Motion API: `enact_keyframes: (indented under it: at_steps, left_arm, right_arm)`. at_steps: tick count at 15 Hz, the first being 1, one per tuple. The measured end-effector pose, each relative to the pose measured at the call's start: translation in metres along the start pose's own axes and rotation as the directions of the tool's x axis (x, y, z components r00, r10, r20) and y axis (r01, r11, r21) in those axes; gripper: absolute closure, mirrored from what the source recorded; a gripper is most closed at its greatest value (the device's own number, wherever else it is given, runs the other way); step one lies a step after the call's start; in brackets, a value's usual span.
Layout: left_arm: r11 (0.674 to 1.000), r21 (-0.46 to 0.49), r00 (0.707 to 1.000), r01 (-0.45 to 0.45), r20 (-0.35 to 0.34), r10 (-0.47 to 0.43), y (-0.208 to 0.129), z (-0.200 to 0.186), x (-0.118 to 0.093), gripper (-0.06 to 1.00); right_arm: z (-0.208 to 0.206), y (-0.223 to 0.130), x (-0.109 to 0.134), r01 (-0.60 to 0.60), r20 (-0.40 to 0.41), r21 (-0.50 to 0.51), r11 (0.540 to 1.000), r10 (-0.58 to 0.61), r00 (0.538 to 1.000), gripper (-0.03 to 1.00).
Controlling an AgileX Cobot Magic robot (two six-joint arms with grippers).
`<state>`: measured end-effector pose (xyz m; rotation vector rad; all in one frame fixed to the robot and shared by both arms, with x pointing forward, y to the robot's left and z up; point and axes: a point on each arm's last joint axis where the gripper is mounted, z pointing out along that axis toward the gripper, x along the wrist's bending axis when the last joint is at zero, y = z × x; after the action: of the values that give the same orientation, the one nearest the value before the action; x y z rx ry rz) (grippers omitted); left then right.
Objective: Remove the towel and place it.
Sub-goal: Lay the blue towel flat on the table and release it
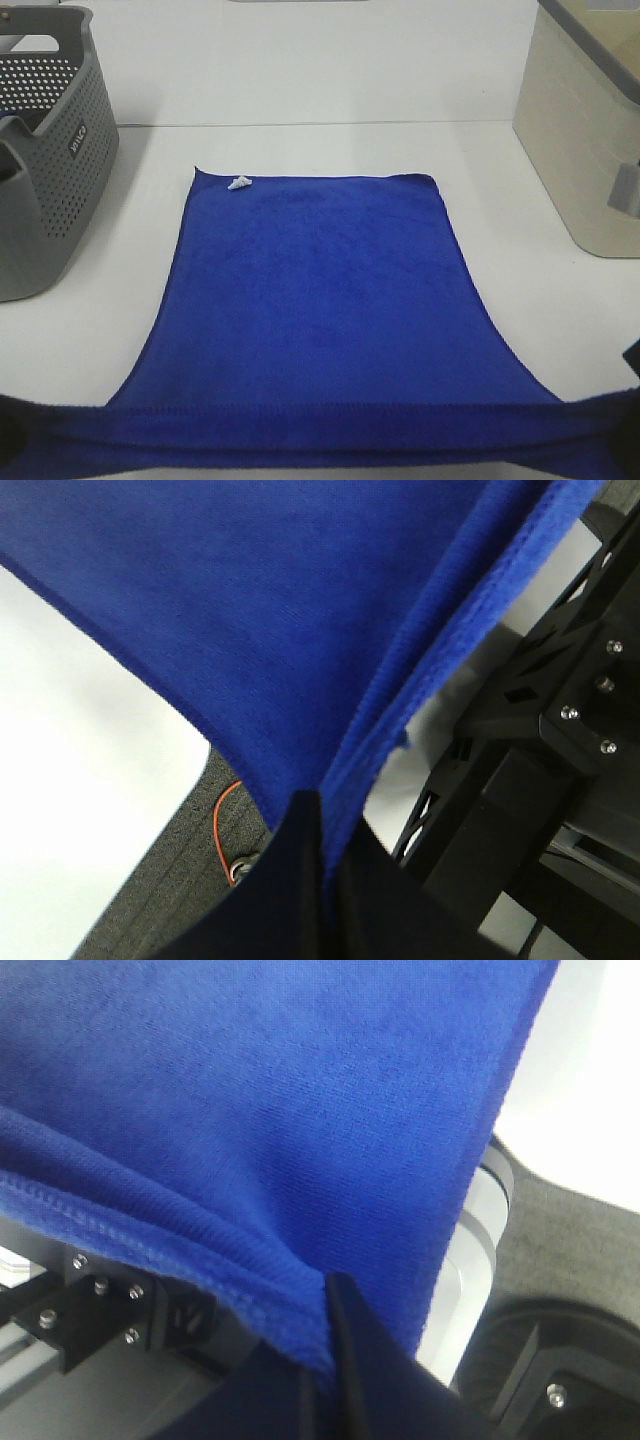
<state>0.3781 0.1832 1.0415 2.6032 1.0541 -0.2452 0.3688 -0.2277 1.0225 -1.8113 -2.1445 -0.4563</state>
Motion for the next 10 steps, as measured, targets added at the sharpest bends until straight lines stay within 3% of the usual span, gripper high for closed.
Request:
enact_keyframes:
  at_steps: [5,10]
  left_arm:
    - [0.995,0.104,0.997,-0.002,0.073,-0.006,-0.018,0.030,-0.016,0.94]
    - [0.969,0.233,0.990,0.083,0.089,-0.106,-0.015,0.063,-0.007,0.94]
  right_arm:
    - [0.025,-0.020,-0.013,-0.052,0.007,0.106,0.993,0.051,0.999,0.95]
    - [0.032,-0.017,-0.015,-0.078,0.004,0.154,0.985,0.078,0.997,0.95]
